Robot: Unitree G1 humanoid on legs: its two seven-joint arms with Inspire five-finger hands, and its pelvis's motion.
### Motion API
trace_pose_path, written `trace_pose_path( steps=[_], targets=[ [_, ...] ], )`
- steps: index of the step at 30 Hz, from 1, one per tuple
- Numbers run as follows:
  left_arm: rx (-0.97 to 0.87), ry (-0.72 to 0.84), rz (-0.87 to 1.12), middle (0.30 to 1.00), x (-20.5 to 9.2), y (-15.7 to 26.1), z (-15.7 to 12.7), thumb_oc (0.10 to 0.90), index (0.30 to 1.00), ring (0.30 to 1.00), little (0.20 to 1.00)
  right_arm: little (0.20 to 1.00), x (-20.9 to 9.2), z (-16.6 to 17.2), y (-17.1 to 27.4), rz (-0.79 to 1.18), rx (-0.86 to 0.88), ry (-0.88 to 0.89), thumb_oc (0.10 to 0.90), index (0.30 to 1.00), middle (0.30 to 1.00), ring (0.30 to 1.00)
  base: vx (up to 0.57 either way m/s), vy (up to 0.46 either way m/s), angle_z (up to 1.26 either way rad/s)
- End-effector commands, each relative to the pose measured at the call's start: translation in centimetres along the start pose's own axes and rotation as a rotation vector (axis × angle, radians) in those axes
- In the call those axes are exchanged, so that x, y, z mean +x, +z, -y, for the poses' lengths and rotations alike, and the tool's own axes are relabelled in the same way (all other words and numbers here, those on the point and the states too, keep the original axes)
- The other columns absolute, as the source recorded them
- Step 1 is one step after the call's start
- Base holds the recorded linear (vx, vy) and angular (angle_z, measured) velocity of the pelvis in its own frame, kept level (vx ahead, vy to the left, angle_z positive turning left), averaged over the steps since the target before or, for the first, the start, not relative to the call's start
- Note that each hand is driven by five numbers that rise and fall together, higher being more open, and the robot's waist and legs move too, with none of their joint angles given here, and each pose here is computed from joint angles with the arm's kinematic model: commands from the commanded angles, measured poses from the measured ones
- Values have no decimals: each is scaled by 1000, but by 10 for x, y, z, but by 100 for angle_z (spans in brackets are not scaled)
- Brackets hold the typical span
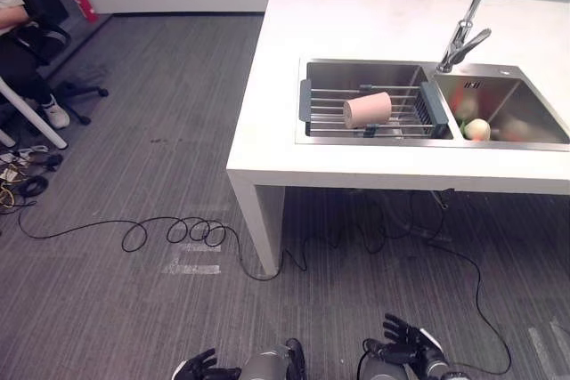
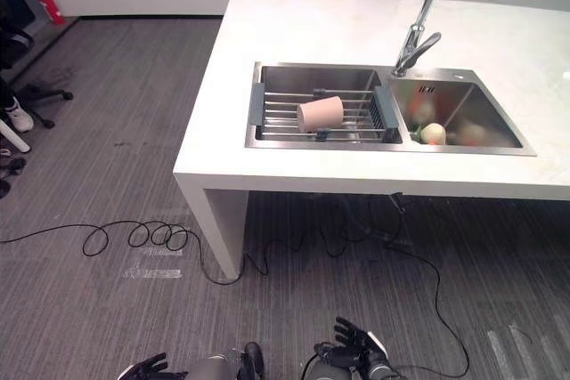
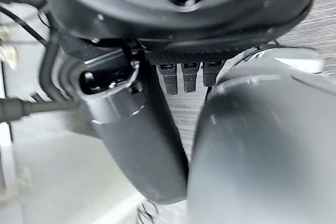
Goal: Place the dishes in the dishwasher.
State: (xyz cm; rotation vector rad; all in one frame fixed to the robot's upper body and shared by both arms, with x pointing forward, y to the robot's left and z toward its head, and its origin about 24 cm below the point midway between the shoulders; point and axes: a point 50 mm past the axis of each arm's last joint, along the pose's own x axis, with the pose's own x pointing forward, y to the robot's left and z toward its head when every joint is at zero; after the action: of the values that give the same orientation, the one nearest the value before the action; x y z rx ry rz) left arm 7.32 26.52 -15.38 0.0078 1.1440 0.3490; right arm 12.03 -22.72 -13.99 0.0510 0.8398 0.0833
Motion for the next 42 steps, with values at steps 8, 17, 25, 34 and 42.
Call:
trace_pose_path(
  steps=[8, 17, 25, 34, 42],
  targets=[
    [-6, -58, 11, 900, 3, 8, 33, 800, 900, 900, 900, 900, -2, 26, 23, 67, -22, -96, 800, 900, 900, 900, 0, -198, 43],
    [-55, -39, 66, 900, 6, 26, 25, 800, 900, 900, 900, 900, -13, 31, -16, -48, 294, -180, 800, 900, 900, 900, 49, 28, 2],
    [-47, -89, 79, 900, 6, 29, 33, 800, 900, 900, 900, 900, -18, 20, -31, -92, 514, -13, 800, 900, 900, 900, 41, 47, -10],
    [-150, -312, -129, 900, 0, 1, 67, 800, 900, 900, 900, 900, 7, 17, 35, 212, 616, 83, 800, 900, 900, 900, -19, 46, -25],
    [-1, -215, -143, 900, 3, 6, 52, 800, 900, 900, 900, 900, 16, 4, 64, 271, 539, 133, 800, 900, 900, 900, 19, 62, 7]
  ],
)
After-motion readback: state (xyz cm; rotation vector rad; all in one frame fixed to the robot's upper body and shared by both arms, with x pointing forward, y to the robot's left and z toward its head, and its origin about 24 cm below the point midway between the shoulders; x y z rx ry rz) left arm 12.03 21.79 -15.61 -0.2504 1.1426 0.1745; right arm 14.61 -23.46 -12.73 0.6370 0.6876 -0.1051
